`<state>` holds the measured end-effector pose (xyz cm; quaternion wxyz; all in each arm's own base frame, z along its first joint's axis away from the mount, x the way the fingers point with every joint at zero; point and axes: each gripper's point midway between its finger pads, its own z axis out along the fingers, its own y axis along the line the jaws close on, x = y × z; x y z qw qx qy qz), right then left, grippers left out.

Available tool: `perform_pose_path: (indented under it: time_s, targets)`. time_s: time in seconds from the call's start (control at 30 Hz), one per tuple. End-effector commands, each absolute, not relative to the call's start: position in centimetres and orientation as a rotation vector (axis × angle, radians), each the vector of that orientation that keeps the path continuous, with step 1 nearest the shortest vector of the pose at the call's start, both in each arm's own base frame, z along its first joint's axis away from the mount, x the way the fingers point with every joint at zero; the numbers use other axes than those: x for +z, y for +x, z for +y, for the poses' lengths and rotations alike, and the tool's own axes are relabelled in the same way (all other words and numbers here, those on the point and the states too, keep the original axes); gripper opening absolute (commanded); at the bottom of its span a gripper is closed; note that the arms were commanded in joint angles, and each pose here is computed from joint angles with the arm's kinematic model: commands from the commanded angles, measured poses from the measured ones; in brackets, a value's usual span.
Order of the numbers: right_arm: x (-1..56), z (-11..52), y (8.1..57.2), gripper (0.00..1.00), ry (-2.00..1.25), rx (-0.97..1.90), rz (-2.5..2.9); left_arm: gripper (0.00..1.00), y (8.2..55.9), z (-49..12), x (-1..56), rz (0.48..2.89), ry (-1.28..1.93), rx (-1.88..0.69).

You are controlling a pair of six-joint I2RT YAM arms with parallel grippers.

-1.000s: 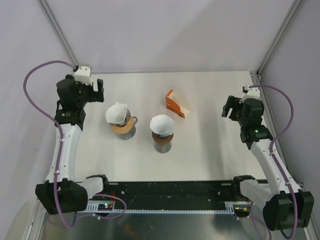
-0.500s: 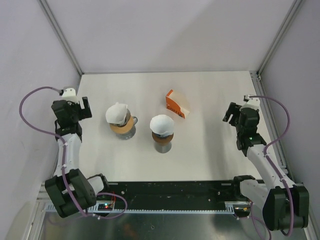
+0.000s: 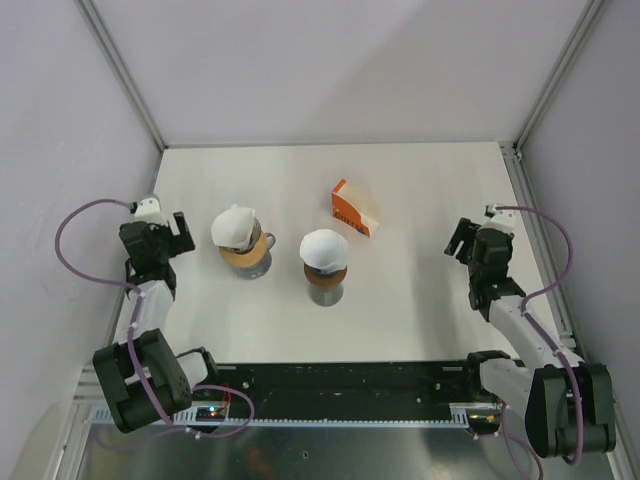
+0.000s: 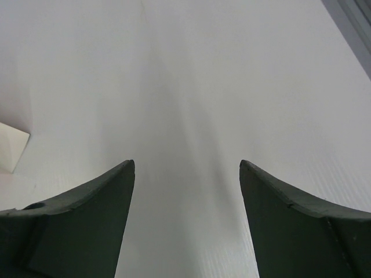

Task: Place the coffee filter in the dripper

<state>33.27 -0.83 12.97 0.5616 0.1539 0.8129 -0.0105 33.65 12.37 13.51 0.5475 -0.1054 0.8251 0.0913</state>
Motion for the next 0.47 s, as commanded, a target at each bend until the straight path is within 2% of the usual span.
perform_pose_path:
  time_s: [0.0,0.43]
  targets:
    - [14.5,-1.1,33.6,0.77,0.385,-0.005,1.81,1.0,34.5,11.8,14.4,1.871,-0.243,0.162]
    - [14.5,-1.2,32.4,0.76,0.352,0.01,1.672,1.0,34.5,10.9,13.6,1.851,-0.223,0.116]
